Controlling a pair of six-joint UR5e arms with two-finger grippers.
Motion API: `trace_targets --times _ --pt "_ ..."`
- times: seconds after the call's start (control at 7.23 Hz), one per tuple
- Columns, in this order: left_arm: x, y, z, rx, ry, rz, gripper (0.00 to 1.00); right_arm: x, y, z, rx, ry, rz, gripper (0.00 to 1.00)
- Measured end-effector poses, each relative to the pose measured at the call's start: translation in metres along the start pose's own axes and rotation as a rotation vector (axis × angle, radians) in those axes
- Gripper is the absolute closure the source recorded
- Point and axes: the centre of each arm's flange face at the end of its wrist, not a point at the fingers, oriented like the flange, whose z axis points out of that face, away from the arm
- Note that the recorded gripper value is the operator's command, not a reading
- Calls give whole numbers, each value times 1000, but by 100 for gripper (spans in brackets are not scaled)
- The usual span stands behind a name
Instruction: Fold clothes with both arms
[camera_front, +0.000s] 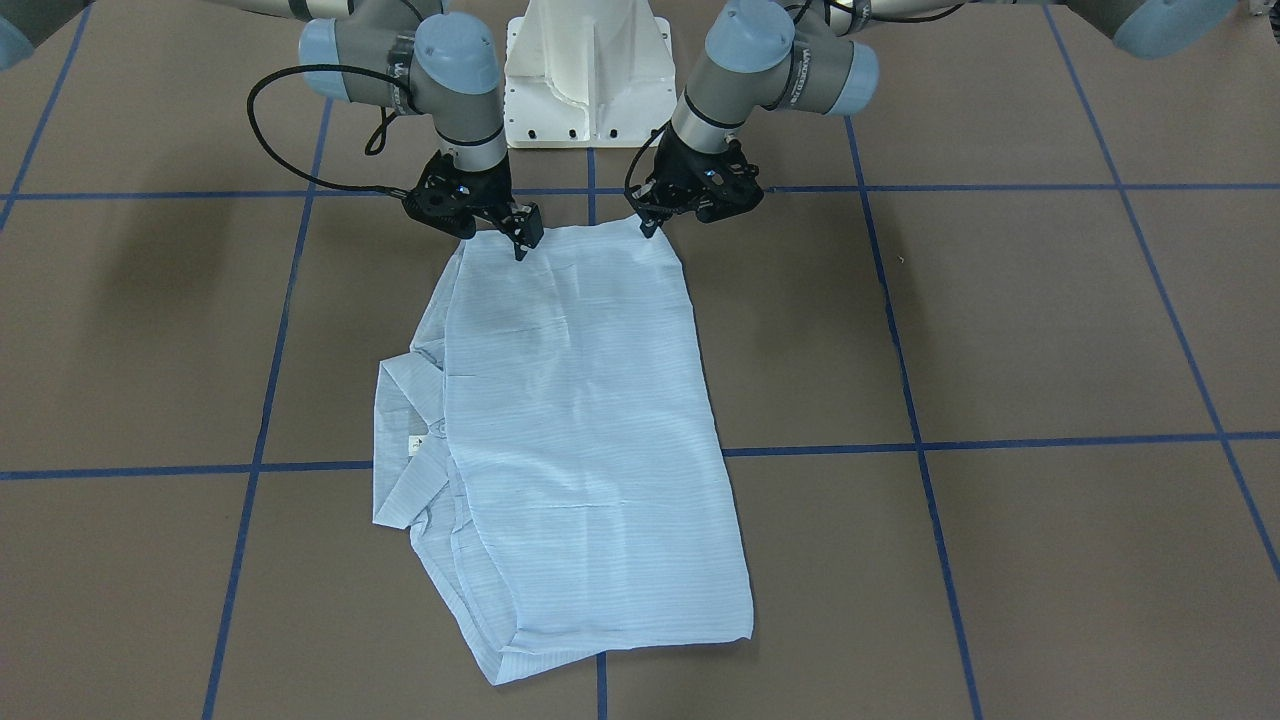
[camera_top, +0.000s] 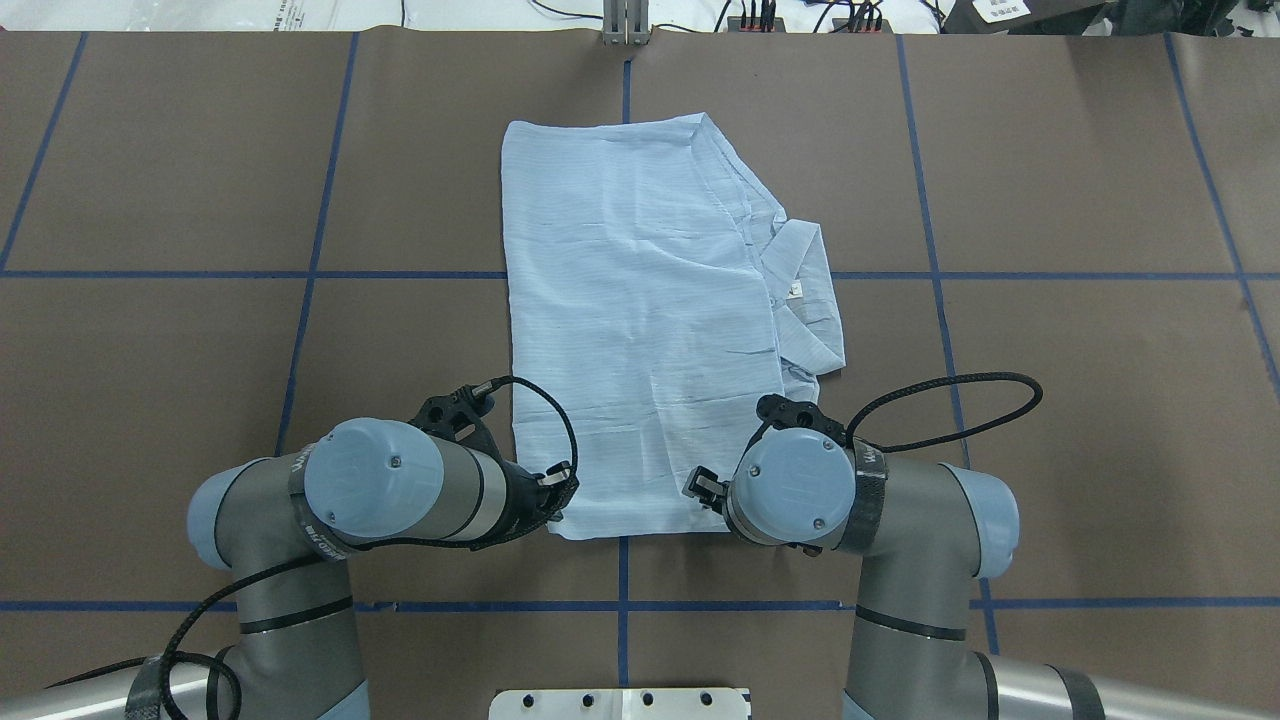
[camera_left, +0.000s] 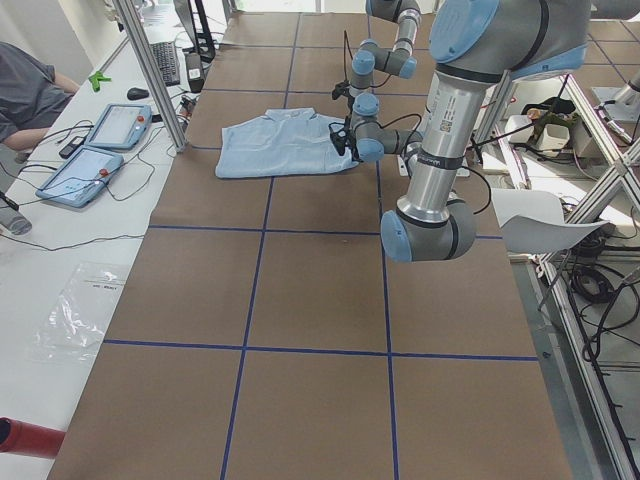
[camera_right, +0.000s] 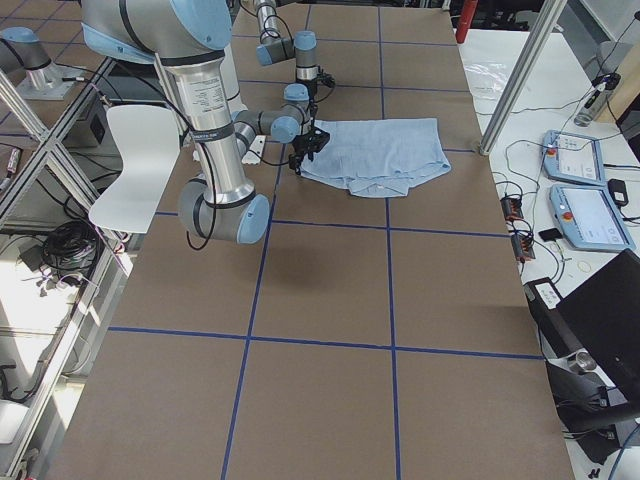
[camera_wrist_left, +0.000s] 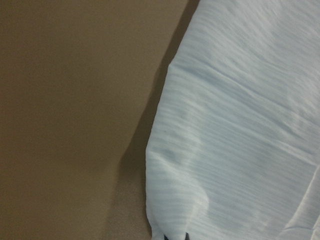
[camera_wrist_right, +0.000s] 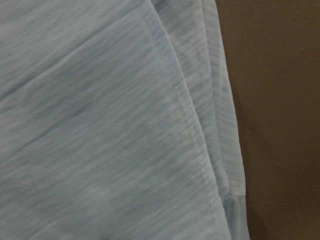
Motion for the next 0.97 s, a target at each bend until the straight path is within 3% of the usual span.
trace_targets --times 0.28,0.42,0.69,0.97 --pt "0 0 0 1 0 0 100 0 0 0 0 -1 0 61" --pt "0 0 0 1 0 0 100 0 1 -1 -1 -5 -2 81" --pt "0 0 0 1 0 1 100 -1 2 -5 -5 -11 -9 100" --pt "0 -2 0 3 0 2 100 -4 3 -14 -9 -29 -12 100"
